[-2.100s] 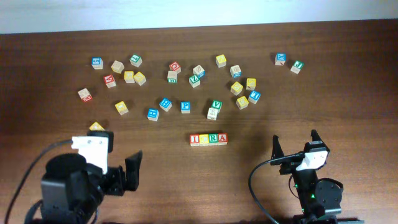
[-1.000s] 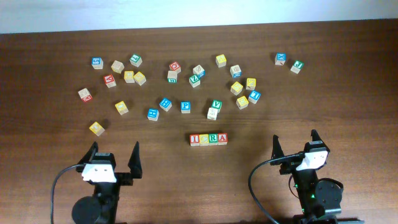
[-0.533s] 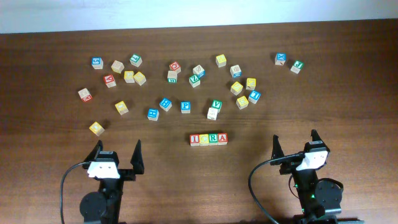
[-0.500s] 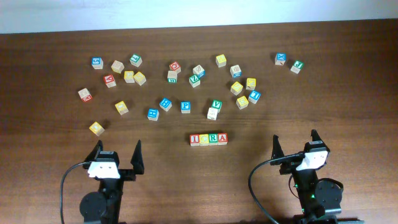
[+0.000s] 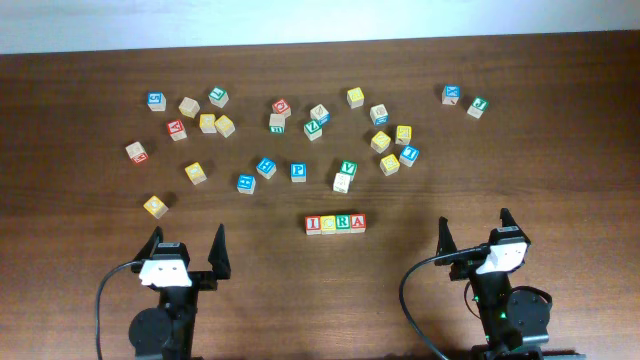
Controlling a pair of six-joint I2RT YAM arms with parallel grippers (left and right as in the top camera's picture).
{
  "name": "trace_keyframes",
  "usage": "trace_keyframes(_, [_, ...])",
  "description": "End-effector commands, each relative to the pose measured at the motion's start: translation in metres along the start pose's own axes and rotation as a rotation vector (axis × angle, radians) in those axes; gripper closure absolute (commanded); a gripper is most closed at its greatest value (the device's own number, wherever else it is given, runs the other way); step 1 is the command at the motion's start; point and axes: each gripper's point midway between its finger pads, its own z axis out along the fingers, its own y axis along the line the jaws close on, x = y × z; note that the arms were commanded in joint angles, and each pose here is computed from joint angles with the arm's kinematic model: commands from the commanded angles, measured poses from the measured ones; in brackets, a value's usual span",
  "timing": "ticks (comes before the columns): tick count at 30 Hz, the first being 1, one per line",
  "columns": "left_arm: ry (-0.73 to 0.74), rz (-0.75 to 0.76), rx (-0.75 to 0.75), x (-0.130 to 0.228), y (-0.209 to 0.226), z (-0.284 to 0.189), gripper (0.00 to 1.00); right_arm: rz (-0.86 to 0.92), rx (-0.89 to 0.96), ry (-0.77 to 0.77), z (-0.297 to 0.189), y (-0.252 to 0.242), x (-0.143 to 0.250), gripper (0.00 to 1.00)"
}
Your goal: Spell out ICRA
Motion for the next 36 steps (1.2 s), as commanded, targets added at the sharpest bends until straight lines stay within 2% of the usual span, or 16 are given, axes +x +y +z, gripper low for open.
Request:
trace_keyframes(1, [0.004,0.019,-0.022,0.002,0.003,0.0,0.01,0.007,0.018,0.001,0.0,-0.004,0.002,0.02])
trace_keyframes(7, [0.005,0.019,-0.079,0.002,0.013,-0.001,0.01,0.007,0.018,0.001,0.0,-0.004,0.002,0.02])
trace_keyframes(36, [0.008,0.05,-0.078,0.003,0.013,-0.001,0.01,0.007,0.018,0.001,0.0,-0.004,0.002,0.02])
